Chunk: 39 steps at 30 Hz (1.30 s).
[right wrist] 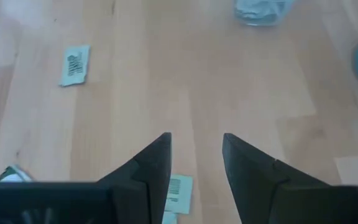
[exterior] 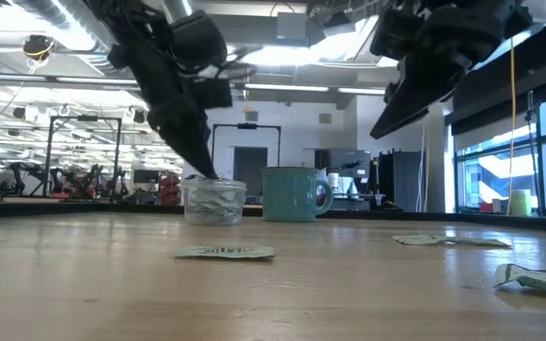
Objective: Pick and place Stevia / Truvia into bins
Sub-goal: Put the dark green truvia packet into the transparent container, then put the green stevia packet into the transparent container
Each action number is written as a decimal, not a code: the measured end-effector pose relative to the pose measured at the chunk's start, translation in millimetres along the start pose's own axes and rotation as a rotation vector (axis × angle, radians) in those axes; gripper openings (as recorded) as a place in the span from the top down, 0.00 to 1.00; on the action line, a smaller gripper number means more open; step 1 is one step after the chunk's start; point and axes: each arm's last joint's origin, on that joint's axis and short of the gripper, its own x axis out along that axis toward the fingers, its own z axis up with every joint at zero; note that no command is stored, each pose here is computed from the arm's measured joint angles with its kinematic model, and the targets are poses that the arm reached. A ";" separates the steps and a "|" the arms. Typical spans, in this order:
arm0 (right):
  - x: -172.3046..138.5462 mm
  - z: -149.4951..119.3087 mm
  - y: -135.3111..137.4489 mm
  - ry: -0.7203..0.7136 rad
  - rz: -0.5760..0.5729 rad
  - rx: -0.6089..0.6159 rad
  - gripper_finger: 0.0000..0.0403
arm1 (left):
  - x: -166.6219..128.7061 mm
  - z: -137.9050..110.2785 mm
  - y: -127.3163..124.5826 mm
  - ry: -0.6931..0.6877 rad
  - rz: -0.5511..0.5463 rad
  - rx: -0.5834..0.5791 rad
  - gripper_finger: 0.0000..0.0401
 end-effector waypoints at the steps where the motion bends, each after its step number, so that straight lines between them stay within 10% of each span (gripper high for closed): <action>1: -0.2 -0.4 2.0 0.001 0.006 -0.006 0.64 | -3.0 1.7 -0.1 -0.018 0.000 0.000 0.85; 24: 8.8 -58.7 48.2 0.405 -0.135 0.111 0.64 | -80.8 -30.0 -31.2 -0.729 -0.238 -0.065 0.76; 39: 45.4 -78.3 52.3 0.545 -0.175 0.109 0.79 | -73.8 -43.3 -33.2 -0.751 -0.237 -0.088 0.76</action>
